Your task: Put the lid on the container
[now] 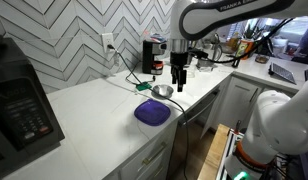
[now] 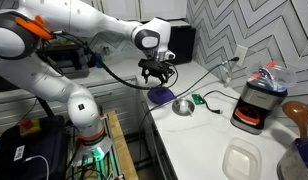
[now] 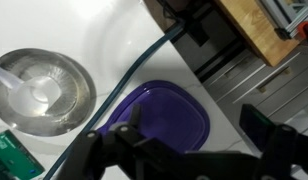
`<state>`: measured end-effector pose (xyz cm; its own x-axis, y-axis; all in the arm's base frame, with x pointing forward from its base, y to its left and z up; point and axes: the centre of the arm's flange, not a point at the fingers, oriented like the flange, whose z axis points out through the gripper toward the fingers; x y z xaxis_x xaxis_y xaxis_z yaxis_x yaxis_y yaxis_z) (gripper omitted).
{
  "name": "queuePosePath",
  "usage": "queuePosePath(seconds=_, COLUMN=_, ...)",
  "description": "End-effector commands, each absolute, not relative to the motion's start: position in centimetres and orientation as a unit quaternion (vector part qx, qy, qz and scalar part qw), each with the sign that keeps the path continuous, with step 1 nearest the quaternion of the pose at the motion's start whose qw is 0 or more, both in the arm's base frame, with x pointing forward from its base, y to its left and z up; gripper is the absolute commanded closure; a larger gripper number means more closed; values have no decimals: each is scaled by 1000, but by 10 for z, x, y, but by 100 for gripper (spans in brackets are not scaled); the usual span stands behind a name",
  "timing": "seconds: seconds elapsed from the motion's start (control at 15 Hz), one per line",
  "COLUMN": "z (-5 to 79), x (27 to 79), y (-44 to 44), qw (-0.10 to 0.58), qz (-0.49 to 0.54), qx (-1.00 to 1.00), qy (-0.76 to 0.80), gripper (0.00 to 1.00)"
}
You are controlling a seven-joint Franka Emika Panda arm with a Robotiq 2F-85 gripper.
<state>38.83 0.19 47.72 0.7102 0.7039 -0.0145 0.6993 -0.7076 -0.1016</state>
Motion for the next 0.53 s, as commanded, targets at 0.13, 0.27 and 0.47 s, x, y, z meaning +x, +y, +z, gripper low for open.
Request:
queuePosePath(seconds=0.13, z=444, x=450, y=5, qw=-1, qz=20, qx=-913, qy=-408, gripper=0)
queuePosePath(seconds=0.27, z=432, x=463, y=10, qw=-14, qz=37, qx=-911, qy=-411, gripper=0)
queuePosePath(seconds=0.47, z=410, x=480, y=19, qw=-23, qz=63, qx=-905, qy=-421, gripper=10)
